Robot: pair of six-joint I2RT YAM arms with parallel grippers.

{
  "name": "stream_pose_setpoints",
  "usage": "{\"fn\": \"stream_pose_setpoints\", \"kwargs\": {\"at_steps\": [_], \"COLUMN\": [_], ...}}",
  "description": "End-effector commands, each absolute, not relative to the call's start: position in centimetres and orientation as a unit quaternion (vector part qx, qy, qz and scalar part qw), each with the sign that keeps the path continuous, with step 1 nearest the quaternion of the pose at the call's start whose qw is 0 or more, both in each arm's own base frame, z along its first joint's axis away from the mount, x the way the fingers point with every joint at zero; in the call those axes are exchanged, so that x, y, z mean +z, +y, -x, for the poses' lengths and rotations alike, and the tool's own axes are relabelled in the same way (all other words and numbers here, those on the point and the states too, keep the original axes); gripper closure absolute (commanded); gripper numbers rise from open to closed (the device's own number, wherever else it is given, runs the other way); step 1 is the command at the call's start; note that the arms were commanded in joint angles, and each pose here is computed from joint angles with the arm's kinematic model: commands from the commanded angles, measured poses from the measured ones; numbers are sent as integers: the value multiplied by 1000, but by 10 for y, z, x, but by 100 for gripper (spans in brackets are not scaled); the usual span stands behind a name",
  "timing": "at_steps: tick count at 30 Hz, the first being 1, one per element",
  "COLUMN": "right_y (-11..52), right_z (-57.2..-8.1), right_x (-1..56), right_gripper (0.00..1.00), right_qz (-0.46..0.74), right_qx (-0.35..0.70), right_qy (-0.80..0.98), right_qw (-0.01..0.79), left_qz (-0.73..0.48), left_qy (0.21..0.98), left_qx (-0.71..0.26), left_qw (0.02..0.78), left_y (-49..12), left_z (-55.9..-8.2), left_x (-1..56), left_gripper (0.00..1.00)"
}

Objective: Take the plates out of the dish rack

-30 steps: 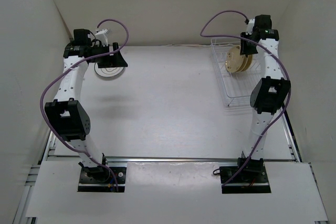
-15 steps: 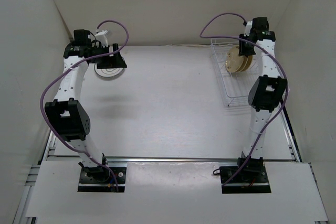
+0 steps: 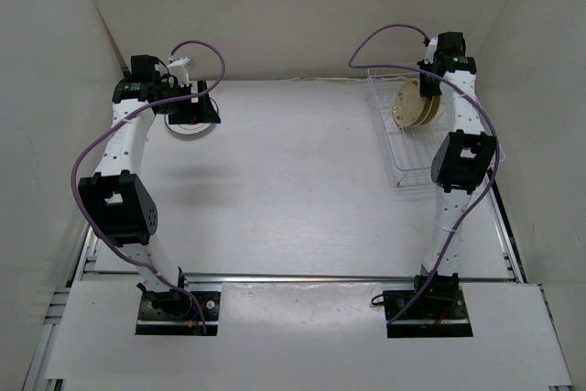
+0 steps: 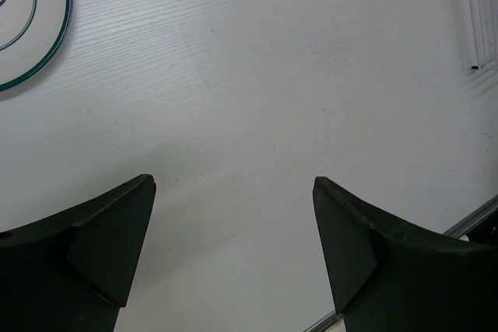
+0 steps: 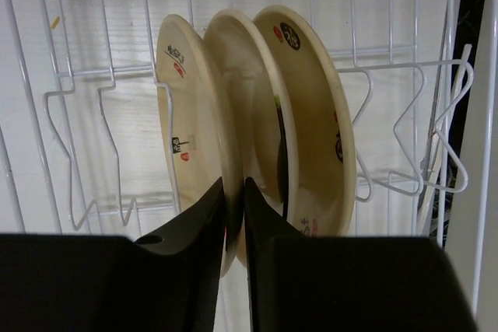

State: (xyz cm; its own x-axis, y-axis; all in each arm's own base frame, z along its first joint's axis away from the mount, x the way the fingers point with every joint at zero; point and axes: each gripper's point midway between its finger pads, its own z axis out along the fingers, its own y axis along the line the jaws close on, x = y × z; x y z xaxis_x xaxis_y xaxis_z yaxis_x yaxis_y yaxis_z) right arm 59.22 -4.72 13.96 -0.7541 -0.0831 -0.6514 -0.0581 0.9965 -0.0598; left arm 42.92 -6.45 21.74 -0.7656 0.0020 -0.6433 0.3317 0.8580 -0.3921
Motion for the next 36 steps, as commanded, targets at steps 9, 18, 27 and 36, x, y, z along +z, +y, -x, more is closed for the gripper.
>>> {"fn": "stream_pose_setpoints", "kwargs": {"at_steps": [9, 18, 27, 36], "right_y": [-31, -49, -64, 41], "right_z": [-606, -592, -569, -538], "right_x": [192, 283, 334, 320], "right_gripper": [100, 100, 100, 100], "right_qz": [46, -9, -44, 99], "right_qx": [-57, -234, -315, -35], "right_qy": [910, 850, 807, 867], "right_qw": [409, 473, 497, 487], "left_qz": [-107, -112, -110, -109], "left_qy": [895, 886, 881, 867], "left_qx": [-248, -266, -276, -309], "left_qw": [356, 363, 368, 375], "left_y": [-66, -72, -75, -85], "left_z": [-420, -424, -425, -425], "left_x": [242, 249, 256, 270], "left_gripper": [7, 7, 7, 6]}}
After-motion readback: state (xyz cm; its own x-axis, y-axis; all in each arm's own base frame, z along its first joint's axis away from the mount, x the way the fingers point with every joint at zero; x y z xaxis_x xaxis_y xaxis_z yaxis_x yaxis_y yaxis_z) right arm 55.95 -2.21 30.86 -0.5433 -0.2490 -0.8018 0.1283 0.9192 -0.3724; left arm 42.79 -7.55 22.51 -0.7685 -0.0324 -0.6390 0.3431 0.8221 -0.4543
